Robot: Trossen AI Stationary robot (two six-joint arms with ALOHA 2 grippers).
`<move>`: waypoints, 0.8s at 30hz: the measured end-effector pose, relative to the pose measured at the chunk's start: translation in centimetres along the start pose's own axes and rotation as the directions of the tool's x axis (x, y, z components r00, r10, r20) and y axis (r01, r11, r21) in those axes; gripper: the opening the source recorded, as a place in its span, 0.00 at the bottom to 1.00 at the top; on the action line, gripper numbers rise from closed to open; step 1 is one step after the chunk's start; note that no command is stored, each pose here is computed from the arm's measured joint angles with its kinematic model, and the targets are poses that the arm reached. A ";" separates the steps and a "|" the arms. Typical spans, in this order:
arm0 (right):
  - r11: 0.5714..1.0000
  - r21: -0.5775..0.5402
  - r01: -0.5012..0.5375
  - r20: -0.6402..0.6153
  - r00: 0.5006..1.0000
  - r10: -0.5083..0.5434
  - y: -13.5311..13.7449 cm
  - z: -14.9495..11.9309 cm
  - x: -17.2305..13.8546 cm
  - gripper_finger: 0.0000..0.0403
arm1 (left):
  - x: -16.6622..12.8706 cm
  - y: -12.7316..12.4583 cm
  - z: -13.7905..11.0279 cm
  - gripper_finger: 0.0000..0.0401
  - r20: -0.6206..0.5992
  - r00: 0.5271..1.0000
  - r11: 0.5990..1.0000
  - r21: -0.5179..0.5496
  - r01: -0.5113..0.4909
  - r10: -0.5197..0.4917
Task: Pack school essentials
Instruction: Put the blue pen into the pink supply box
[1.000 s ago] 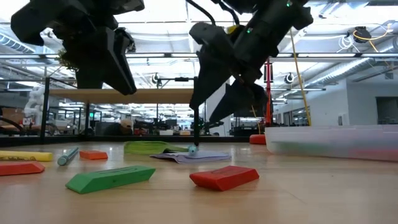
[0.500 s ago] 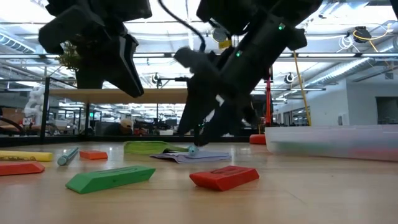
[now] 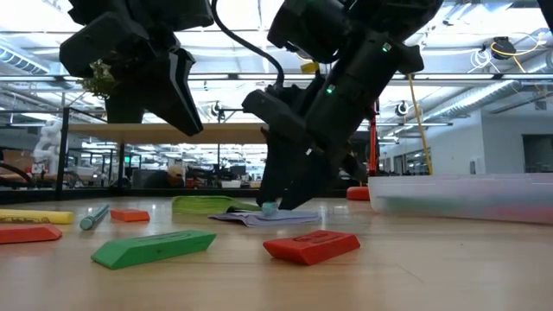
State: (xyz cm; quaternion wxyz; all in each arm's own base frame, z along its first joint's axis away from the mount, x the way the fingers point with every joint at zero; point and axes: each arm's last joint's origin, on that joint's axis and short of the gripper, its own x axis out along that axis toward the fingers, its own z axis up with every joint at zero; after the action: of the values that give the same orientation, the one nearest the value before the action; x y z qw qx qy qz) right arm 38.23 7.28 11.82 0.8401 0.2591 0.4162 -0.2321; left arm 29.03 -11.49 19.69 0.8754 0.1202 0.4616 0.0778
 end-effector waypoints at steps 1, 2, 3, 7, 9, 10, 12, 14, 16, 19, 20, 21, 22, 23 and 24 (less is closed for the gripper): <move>1.000 -0.005 0.003 -0.001 1.000 -0.003 -0.1 -0.1 0.0 0.41 | 0.0 0.0 0.0 0.23 0.000 1.000 1.000 0.000 0.000 0.000; 1.000 -0.010 0.007 -0.001 1.000 -0.007 -0.1 -0.1 0.1 0.38 | 0.0 0.0 0.0 0.23 0.000 1.000 1.000 0.000 0.000 0.000; 1.000 -0.022 0.009 -0.002 1.000 -0.009 -0.2 -0.2 0.1 0.35 | 0.0 0.0 0.0 0.23 0.000 1.000 1.000 0.000 0.001 -0.001; 0.997 -0.081 0.007 0.000 1.000 -0.007 -0.2 -0.2 0.1 0.22 | 0.0 0.0 0.0 0.23 0.000 1.000 1.000 0.000 0.001 -0.001; 0.995 -0.100 0.004 0.002 1.000 -0.004 -0.2 -0.2 0.1 0.16 | 0.0 0.0 0.0 0.23 -0.001 1.000 1.000 0.000 0.001 -0.001; 0.994 -0.109 0.003 0.003 1.000 -0.003 -0.2 -0.2 0.1 0.13 | 0.0 0.0 0.0 0.23 0.000 1.000 1.000 0.000 0.001 -0.001; 0.991 -0.131 -0.001 0.005 1.000 0.002 -0.1 -0.1 0.1 0.08 | 0.0 0.0 0.0 0.23 -0.001 1.000 1.000 0.001 0.003 -0.003; 0.988 -0.154 -0.002 0.007 1.000 0.003 -0.1 -0.1 0.1 0.05 | 0.0 0.0 0.0 0.23 -0.001 1.000 1.000 0.001 0.003 -0.003; 0.984 -0.176 -0.003 0.008 1.000 0.004 -0.1 -0.1 0.1 0.04 | 0.0 0.0 0.0 0.23 -0.001 1.000 1.000 0.000 0.003 -0.003; 0.980 -0.197 -0.005 0.008 1.000 0.007 -0.2 0.1 0.0 0.05 | 0.0 0.0 0.0 0.23 -0.001 1.000 1.000 0.000 0.003 -0.003; 0.980 -0.198 -0.007 0.008 1.000 0.009 -0.2 0.1 0.0 0.06 | 0.0 0.0 0.0 0.23 -0.001 1.000 1.000 0.000 0.003 -0.003; 0.980 -0.198 -0.008 0.006 1.000 0.010 -0.2 0.2 -0.3 0.07 | 0.0 0.0 0.0 0.23 -0.001 1.000 1.000 0.000 0.003 -0.003; 0.979 -0.202 -0.007 0.006 1.000 0.008 -0.3 0.3 -0.4 0.07 | 0.0 0.0 0.0 0.23 0.000 1.000 1.000 -0.001 0.004 -0.004; 0.978 -0.208 -0.005 0.002 1.000 0.006 -0.4 0.4 -0.4 0.07 | 0.0 0.0 0.0 0.23 0.000 1.000 1.000 -0.001 0.003 -0.003; 0.976 -0.216 -0.009 0.005 1.000 0.011 -0.4 0.5 -0.6 0.08 | 0.0 0.0 0.0 0.23 0.001 1.000 1.000 -0.002 0.003 -0.003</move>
State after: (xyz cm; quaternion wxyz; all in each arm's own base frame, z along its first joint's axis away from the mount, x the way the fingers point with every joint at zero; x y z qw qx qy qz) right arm 37.96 6.76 12.50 0.8658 0.1676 0.4350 -0.1820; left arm 29.05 -11.51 19.69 0.8760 0.1185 0.4612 0.0767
